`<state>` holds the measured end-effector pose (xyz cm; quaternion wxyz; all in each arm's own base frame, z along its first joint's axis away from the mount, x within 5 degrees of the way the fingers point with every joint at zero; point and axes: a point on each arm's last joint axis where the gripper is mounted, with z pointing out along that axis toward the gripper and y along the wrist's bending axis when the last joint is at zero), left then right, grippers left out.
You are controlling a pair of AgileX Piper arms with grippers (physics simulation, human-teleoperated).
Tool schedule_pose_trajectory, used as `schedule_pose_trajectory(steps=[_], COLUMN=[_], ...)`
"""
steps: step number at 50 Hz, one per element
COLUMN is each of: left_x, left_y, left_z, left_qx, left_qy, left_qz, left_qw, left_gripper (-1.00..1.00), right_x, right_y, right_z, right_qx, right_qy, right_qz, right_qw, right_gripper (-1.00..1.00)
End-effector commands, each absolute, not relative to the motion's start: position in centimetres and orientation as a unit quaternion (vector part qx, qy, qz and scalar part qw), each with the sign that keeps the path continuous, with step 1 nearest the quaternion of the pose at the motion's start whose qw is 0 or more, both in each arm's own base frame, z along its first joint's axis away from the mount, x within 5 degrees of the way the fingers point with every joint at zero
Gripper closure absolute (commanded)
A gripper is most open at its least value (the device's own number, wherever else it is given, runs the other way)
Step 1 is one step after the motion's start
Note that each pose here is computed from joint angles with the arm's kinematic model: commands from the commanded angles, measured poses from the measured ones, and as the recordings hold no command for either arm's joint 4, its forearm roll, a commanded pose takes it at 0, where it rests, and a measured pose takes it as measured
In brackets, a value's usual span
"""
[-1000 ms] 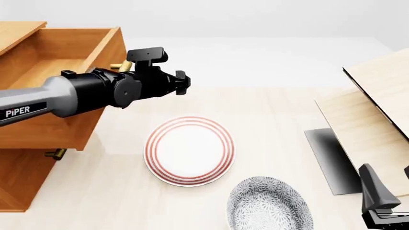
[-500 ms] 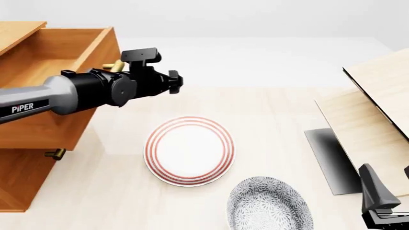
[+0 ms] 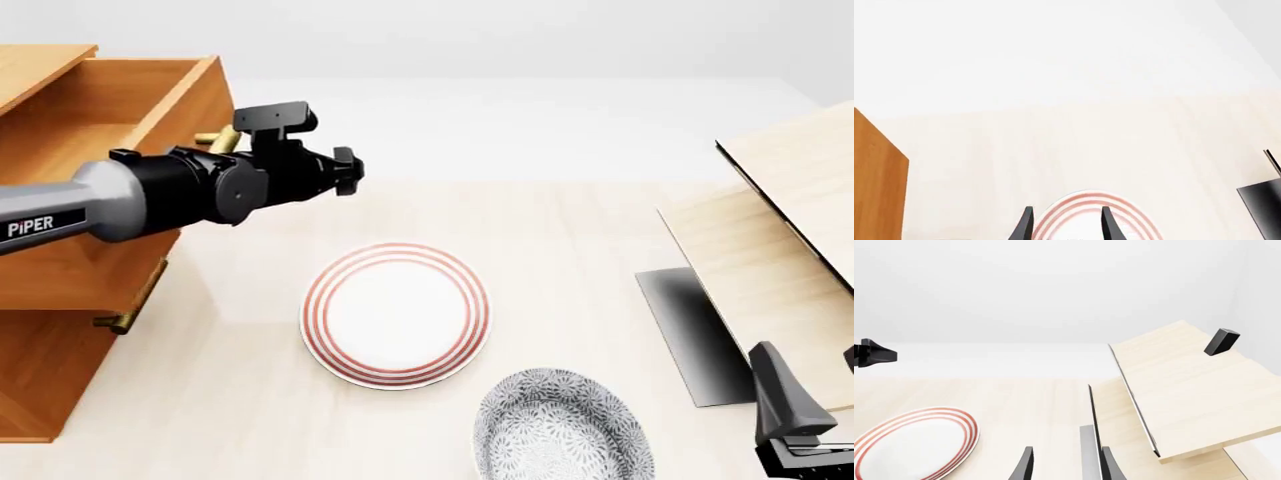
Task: Close the top drawer of the cabinet.
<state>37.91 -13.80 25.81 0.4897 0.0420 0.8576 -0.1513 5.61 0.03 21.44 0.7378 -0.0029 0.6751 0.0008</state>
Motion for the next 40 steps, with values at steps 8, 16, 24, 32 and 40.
schedule_pose_trajectory(steps=[8,16,24,32,40], left_x=[37.5,37.3,37.2,37.4,37.3], left_y=[-11.5,-10.6,-9.9,-9.2,-8.6], left_z=[25.8,25.7,25.9,25.7,25.8], left_qx=[0.012,0.003,-0.004,-0.011,-0.017], left_qy=[0.859,0.859,0.858,0.859,0.859], left_qz=[-0.144,-0.139,-0.134,-0.128,-0.125], left_qw=[0.492,0.493,0.495,0.495,0.497], left_gripper=[-1.00,-1.00,-1.00,-1.00,-1.00], right_x=[5.6,5.6,5.6,5.6,5.6], right_y=[0.0,0.0,0.0,0.0,0.0], right_z=[21.4,21.4,21.4,21.4,21.4], right_qx=[-0.003,-0.003,-0.003,-0.003,-0.003], right_qy=[0.675,0.675,0.675,0.675,0.675], right_qz=[0.001,0.001,0.001,0.001,0.001], right_qw=[0.738,0.738,0.738,0.738,0.738], right_gripper=[-1.00,-1.00,-1.00,-1.00,-1.00])
